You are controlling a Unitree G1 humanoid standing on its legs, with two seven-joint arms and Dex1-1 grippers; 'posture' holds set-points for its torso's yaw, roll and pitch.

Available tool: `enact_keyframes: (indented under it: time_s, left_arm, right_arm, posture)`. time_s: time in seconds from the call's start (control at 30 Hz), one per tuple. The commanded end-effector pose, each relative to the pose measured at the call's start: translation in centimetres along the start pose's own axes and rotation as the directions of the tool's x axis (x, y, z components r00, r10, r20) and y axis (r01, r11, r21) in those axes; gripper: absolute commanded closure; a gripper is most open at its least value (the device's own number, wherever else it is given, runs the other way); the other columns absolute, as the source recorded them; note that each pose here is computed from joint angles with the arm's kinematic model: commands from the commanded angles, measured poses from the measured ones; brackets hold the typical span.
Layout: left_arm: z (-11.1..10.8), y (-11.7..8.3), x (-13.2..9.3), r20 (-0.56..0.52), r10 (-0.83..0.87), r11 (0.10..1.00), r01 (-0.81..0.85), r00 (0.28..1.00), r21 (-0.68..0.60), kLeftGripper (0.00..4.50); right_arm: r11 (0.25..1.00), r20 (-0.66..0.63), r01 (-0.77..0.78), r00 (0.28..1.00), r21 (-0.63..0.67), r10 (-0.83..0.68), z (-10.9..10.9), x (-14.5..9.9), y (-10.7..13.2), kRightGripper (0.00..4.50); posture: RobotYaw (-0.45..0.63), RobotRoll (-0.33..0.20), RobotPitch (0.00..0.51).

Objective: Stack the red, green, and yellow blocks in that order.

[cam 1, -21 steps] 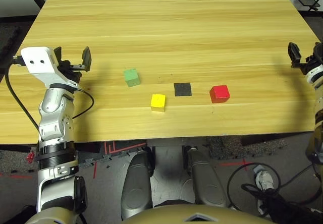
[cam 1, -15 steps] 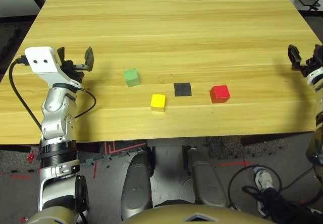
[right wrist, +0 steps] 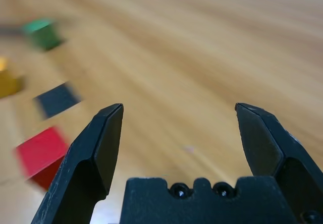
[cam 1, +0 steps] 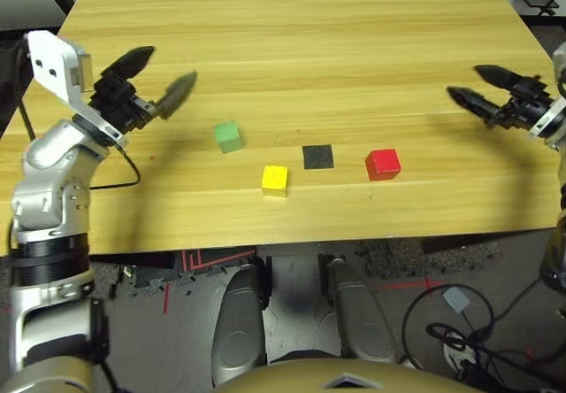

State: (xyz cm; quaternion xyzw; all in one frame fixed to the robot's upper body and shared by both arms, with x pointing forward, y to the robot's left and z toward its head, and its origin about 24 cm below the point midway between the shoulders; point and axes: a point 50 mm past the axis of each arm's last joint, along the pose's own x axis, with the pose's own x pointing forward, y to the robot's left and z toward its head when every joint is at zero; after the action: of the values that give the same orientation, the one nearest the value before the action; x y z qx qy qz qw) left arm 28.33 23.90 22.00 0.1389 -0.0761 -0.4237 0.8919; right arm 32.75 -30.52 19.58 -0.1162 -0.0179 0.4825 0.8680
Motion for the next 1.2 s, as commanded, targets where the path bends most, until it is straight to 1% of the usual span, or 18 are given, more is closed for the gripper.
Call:
enact_keyframes:
  time_s: [0.03, 0.17, 0.23, 0.3, 0.4, 0.53, 0.77, 1.2]
  left_arm:
    - [0.4, -1.7, 1.0, -0.019, -0.195, 0.981, 0.196, 0.981, 0.005, 0.02]
    - [-0.6, -2.4, 1.4, -0.06, -0.292, 0.956, 0.293, 0.954, 0.004, 0.02]
    - [-1.2, -2.9, 2.0, -0.075, -0.332, 0.943, 0.333, 0.94, -0.001, 0.02]
    - [-1.4, -3.1, 2.3, -0.077, -0.346, 0.938, 0.347, 0.935, 0.0, 0.02]
    - [-1.5, -3.2, 2.6, -0.081, -0.353, 0.935, 0.354, 0.932, 0.002, 0.02]
    - [-1.4, -3.1, 2.7, -0.075, -0.335, 0.942, 0.336, 0.939, 0.003, 0.02]
    - [-1.3, -3.2, 2.7, -0.068, -0.31, 0.95, 0.312, 0.948, 0.008, 0.02]
    - [-1.1, -3.3, 2.1, -0.078, -0.262, 0.965, 0.263, 0.962, 0.001, 0.02]
  right_arm:
    - [0.979, -0.056, -0.188, 0.981, -0.073, 0.184, 0.7, 1.4, 0.9, 0.0]
    - [0.944, -0.105, -0.312, 0.948, -0.108, 0.301, 0.4, 3.0, 2.2, 0.0]
    - [0.905, -0.161, -0.412, 0.905, -0.11, 0.393, 0.2, 3.9, 3.4, 0.0]
    - [0.872, -0.203, -0.478, 0.869, -0.11, 0.451, 0.2, 4.3, 4.2, 0.0]
    - [0.841, -0.227, -0.53, 0.837, -0.111, 0.498, 0.2, 4.7, 4.8, 0.0]
    - [0.82, -0.249, -0.557, 0.819, -0.128, 0.517, 0.0, 5.4, 5.0, 0.0]
    - [0.82, -0.29, -0.546, 0.823, -0.17, 0.488, -0.7, 6.1, 4.3, 0.0]
    - [0.8, -0.373, -0.573, 0.792, -0.178, 0.484, -2.4, 7.5, 4.2, 0.0]
  posture:
    - [0.09, -0.079, 0.238]
    - [0.1, -0.083, 0.23]
    - [0.11, -0.087, 0.225]
    - [0.11, -0.089, 0.224]
    - [0.13, -0.095, 0.222]
    - [0.14, -0.099, 0.22]
    - [0.17, -0.095, 0.218]
    - [0.23, -0.078, 0.23]
